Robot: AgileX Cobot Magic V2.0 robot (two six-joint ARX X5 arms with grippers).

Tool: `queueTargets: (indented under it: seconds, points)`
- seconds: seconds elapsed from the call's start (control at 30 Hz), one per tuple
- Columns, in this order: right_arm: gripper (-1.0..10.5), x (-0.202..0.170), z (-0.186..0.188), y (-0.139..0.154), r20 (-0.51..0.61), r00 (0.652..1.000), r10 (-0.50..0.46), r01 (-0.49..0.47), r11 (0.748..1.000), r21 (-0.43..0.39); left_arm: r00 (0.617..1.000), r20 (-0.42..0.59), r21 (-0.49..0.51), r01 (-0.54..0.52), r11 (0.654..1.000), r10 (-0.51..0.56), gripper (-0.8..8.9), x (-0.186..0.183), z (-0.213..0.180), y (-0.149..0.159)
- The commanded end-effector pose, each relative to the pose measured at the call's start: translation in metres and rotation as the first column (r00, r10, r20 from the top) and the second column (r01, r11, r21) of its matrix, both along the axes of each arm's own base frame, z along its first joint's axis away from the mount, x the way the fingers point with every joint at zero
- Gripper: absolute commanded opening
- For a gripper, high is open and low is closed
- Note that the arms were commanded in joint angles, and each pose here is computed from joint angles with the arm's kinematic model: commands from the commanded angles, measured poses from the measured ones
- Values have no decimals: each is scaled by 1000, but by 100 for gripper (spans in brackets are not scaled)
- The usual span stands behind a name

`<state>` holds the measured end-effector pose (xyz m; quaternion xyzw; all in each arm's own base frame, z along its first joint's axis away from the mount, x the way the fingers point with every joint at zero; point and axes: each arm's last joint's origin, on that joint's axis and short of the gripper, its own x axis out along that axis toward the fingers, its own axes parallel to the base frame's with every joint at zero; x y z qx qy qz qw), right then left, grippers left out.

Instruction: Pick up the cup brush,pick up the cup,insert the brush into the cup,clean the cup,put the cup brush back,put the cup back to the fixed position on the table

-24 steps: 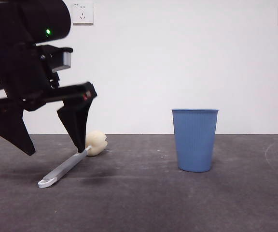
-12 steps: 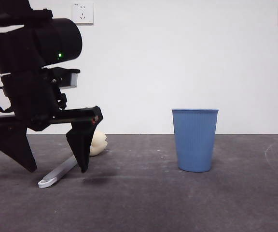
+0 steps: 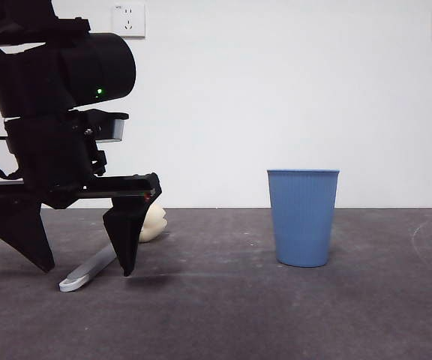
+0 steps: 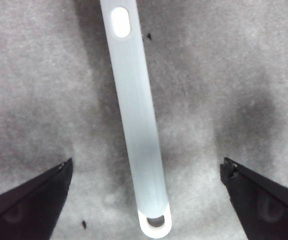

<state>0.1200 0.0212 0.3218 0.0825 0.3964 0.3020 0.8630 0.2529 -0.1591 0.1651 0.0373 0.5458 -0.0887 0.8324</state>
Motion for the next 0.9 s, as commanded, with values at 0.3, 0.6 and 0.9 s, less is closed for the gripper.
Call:
queueTargets:
  seconds: [0.3, 0.6, 0.9]
  points:
    - [505, 0, 0, 0, -2, 1000, -6, 6, 1000, 9, 997, -72, -1, -22, 1000, 22, 207, -3, -13, -5]
    - [505, 0, 0, 0, -2, 1000, -6, 6, 1000, 9, 996, -89, -15, -13, 1000, 12, 53, -6, -10, -4]
    - [505, 0, 0, 0, -2, 1000, -6, 6, 1000, 9, 999, -35, -54, -12, 998, 10, 53, -9, 9, -1]
